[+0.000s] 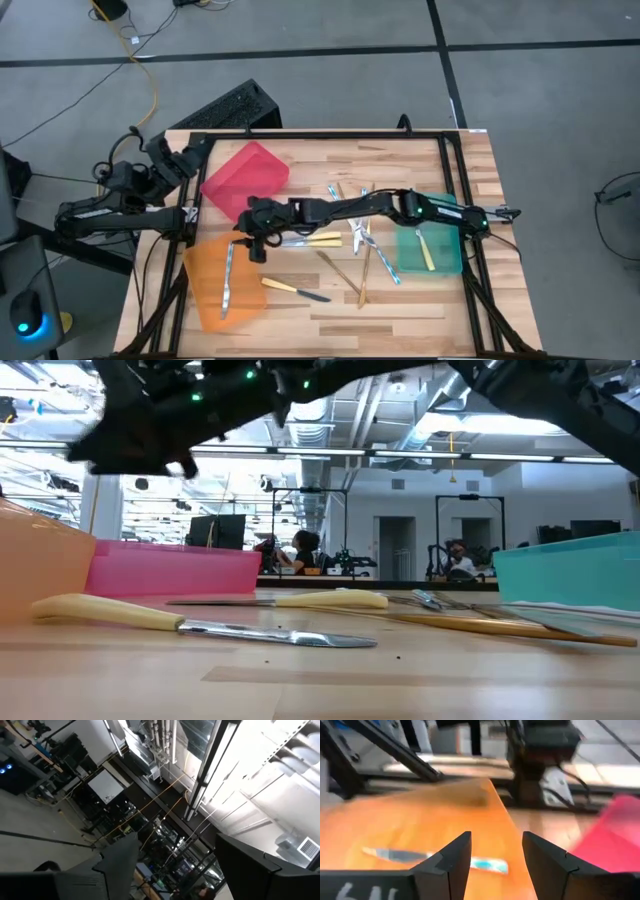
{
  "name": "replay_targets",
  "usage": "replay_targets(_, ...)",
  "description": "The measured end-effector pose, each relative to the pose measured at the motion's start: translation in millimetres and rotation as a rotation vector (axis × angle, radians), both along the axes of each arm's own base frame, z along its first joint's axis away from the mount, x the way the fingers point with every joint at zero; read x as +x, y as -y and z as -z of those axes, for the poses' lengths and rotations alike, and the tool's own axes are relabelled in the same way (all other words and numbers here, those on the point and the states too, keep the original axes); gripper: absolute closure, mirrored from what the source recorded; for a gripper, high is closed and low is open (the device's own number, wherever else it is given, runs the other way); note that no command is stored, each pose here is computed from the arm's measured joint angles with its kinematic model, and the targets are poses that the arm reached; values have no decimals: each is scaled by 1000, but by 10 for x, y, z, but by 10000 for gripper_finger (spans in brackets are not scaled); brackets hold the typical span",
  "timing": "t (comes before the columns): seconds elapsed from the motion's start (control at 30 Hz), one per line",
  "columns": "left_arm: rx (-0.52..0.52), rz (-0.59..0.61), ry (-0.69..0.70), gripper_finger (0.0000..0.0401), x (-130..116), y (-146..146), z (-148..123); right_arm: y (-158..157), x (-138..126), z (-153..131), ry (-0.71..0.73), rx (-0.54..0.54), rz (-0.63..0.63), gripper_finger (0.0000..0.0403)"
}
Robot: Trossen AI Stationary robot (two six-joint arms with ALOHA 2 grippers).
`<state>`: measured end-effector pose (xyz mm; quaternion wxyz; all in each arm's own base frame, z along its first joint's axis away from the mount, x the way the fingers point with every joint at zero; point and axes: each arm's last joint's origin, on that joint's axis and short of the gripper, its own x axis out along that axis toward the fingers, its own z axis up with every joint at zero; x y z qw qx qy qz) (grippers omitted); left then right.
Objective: Sort silverware by color (type)
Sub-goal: Put the top left gold knife into the red bin
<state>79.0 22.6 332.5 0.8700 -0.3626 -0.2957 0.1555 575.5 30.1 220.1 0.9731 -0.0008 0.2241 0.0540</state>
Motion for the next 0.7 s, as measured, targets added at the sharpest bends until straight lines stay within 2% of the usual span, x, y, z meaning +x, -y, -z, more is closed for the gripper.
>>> replay_targets(0.1,4,12,-18,154,9,2,14,31,-85,-29,-101,-26,45,213)
replay_targets(0.33,41,16,-90,154,30,5,57,57,-398,40,-464,-82,106,222)
replay_targets(0.57,41,32,-172,154,57,6,127,66,-697,182,-803,-186,116,223)
replay_targets(0.7,50,58,-182,154,64,13,135,70,-824,190,-927,-218,98,223)
